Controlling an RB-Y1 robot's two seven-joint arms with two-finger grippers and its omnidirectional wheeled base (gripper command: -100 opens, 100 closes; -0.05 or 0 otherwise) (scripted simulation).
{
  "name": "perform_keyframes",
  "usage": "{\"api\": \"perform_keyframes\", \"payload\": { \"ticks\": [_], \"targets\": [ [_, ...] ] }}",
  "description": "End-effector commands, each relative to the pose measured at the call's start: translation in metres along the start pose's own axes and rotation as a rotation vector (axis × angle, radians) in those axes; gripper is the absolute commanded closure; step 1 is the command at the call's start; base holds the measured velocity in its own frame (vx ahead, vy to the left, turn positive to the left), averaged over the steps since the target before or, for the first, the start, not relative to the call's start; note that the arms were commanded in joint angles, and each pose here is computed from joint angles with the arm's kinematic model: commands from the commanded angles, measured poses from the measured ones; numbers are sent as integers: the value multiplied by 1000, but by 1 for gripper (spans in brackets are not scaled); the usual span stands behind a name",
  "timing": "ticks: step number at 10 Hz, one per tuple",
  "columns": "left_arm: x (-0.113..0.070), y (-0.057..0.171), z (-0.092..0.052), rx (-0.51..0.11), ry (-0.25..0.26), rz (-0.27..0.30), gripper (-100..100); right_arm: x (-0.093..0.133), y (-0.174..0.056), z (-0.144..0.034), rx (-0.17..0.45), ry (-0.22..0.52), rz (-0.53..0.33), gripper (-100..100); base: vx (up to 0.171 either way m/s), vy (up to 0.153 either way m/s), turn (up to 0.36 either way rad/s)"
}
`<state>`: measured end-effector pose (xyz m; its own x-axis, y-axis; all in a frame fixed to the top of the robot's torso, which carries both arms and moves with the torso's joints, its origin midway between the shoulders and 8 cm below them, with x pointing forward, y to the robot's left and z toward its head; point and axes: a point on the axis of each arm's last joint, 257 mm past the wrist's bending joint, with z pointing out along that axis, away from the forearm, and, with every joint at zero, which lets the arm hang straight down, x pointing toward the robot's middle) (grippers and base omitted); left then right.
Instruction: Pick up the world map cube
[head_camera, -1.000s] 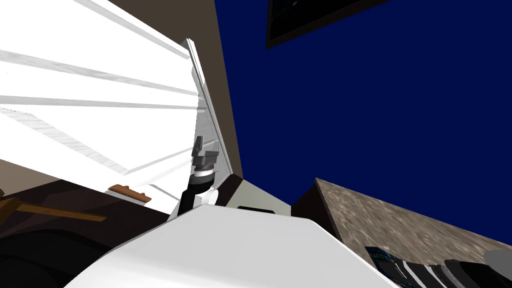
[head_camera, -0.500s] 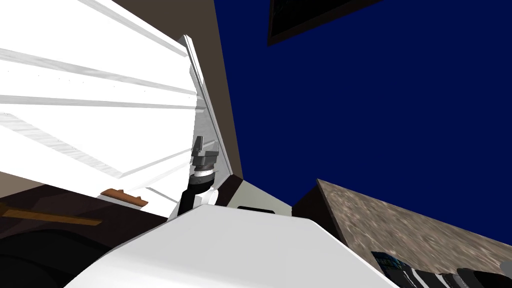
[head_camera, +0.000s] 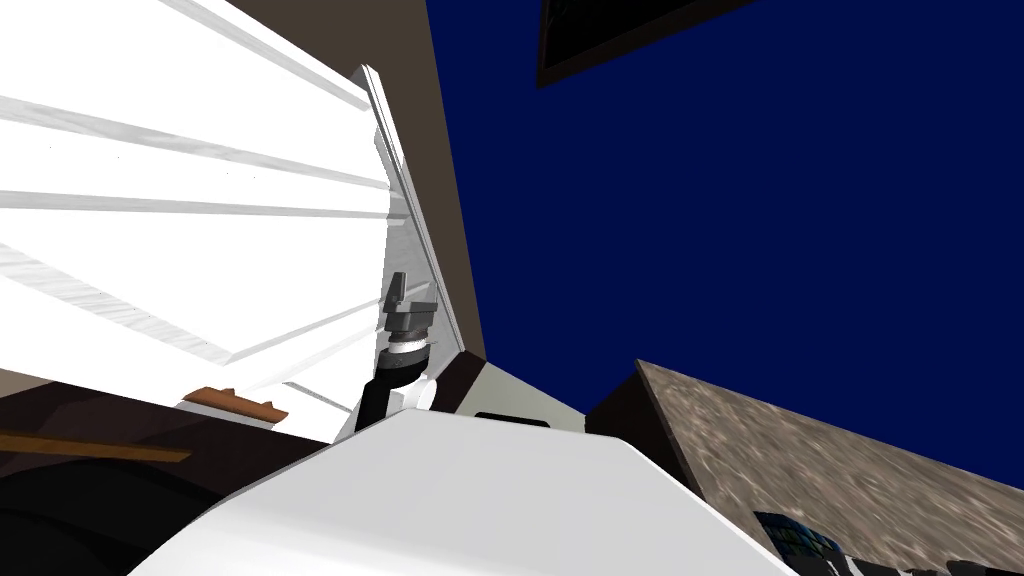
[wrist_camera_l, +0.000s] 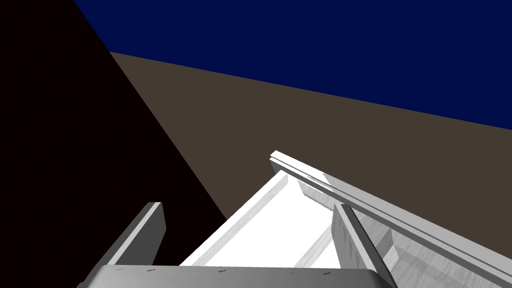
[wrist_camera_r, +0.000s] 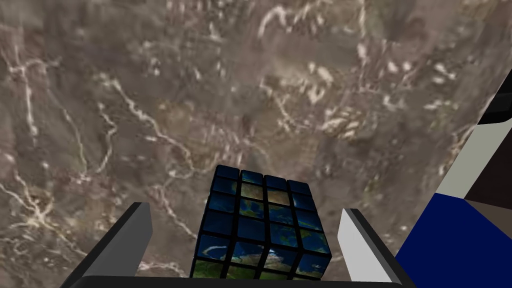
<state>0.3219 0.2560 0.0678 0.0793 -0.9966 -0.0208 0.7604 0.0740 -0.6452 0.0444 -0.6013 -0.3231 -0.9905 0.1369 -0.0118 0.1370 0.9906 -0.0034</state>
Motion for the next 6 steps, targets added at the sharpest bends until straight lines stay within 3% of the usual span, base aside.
{"api": "perform_keyframes", "payload": {
  "ticks": [1, 6],
  "targets": [
    [0, 0, 0, 0, 0, 0, 0, 2, -2, 0, -1, -2, -18, -100, 33, 33, -17],
    [0, 0, 0, 0, 0, 0, 0, 10, -14, 4, 1, -10, -31, -100, 28, 21, -18]
  ]
}}
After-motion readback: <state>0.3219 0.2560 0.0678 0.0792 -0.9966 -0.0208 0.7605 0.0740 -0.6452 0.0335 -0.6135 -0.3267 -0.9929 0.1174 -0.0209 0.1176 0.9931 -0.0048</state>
